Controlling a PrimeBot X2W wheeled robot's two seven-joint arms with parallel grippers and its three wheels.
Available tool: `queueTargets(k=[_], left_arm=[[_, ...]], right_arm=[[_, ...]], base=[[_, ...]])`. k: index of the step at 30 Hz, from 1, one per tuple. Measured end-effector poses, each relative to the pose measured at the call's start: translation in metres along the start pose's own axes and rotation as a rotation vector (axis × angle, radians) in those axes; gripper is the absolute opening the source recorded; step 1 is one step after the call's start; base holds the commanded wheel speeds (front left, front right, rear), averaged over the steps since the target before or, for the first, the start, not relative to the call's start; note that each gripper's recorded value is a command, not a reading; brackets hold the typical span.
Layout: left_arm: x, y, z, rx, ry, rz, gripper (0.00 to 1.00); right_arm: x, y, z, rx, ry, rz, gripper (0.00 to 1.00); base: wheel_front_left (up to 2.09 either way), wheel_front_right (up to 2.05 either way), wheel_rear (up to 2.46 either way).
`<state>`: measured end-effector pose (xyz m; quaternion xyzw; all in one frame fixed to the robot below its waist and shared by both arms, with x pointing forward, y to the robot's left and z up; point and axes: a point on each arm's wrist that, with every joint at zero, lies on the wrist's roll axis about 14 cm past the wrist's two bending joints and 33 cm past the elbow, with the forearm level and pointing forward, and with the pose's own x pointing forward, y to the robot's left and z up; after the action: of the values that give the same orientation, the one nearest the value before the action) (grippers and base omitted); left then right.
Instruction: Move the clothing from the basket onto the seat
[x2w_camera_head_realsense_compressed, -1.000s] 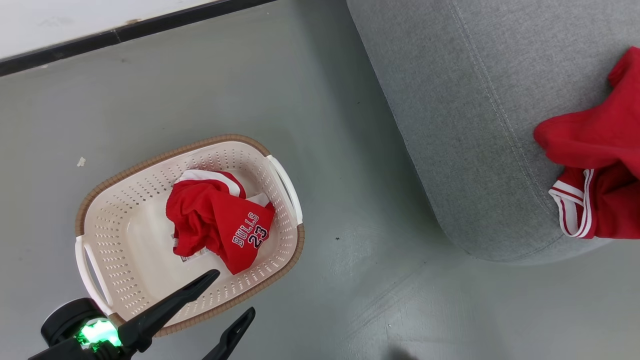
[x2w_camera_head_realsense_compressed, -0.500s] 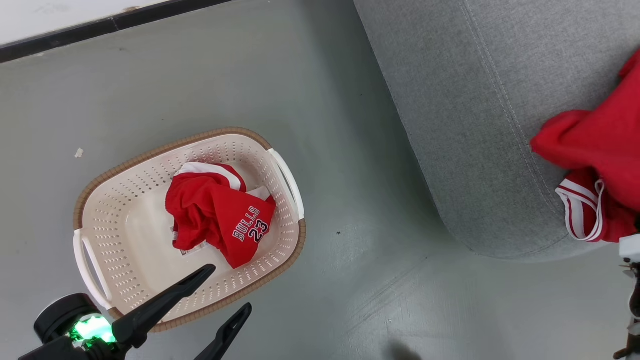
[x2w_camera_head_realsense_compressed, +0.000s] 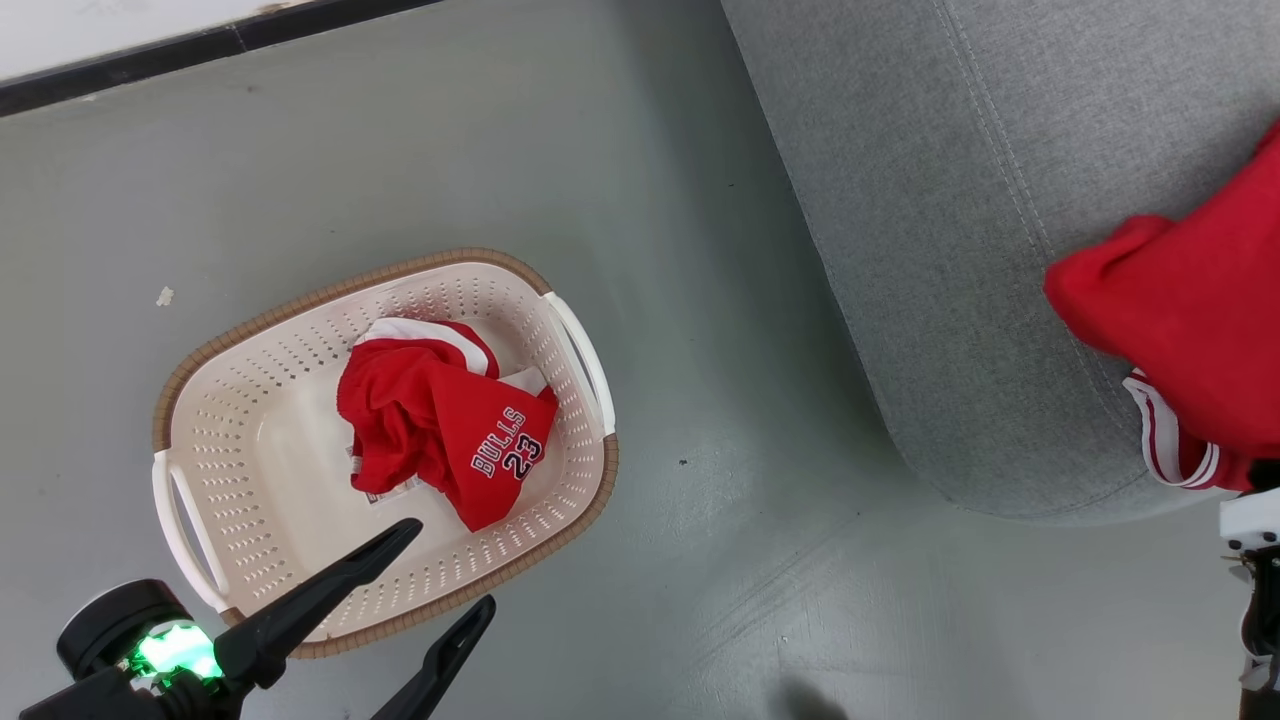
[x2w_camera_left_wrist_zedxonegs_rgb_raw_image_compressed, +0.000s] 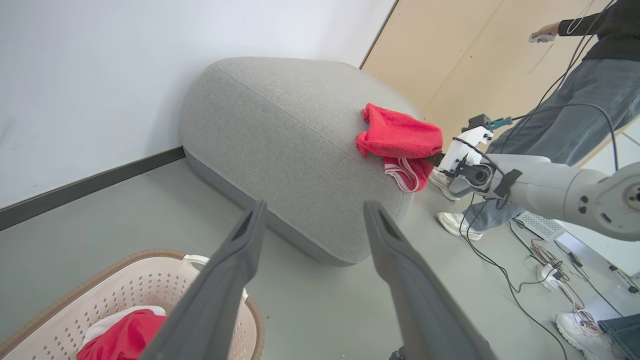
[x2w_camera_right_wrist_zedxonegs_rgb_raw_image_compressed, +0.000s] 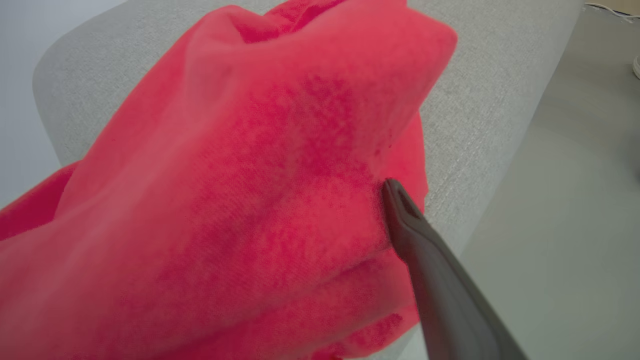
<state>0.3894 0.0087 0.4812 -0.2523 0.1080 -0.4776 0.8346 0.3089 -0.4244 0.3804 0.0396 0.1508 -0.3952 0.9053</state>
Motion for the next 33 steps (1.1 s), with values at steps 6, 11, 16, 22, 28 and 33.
queueTargets(k=[6,11,16,22,28,33], left_arm=[[0.000,-0.001,0.003,0.003,-0.010,-0.002,1.00],[0.000,-0.003,0.007,0.009,-0.023,-0.003,1.00],[0.001,-0.006,0.010,0.004,-0.037,-0.005,1.00],[0.000,-0.009,0.014,0.010,-0.054,0.001,1.00],[0.001,-0.016,0.019,0.007,-0.073,-0.001,1.00],[0.003,-0.022,0.024,0.016,-0.093,-0.009,1.00]], right_arm=[[-0.001,0.018,-0.007,-0.013,0.020,0.058,1.00],[-0.003,0.029,-0.013,-0.015,0.034,0.093,1.00],[-0.004,0.036,-0.013,-0.013,0.034,0.115,1.00],[-0.007,0.040,-0.010,-0.003,0.023,0.134,1.00],[-0.018,0.036,-0.018,-0.015,0.048,0.145,1.00],[-0.025,0.040,-0.021,-0.016,0.059,0.168,1.00]], base=[[0.00,0.00,0.00],[0.00,0.00,0.00],[0.00,0.00,0.00],[0.00,0.00,0.00],[0.00,0.00,0.00],[0.00,0.00,0.00]])
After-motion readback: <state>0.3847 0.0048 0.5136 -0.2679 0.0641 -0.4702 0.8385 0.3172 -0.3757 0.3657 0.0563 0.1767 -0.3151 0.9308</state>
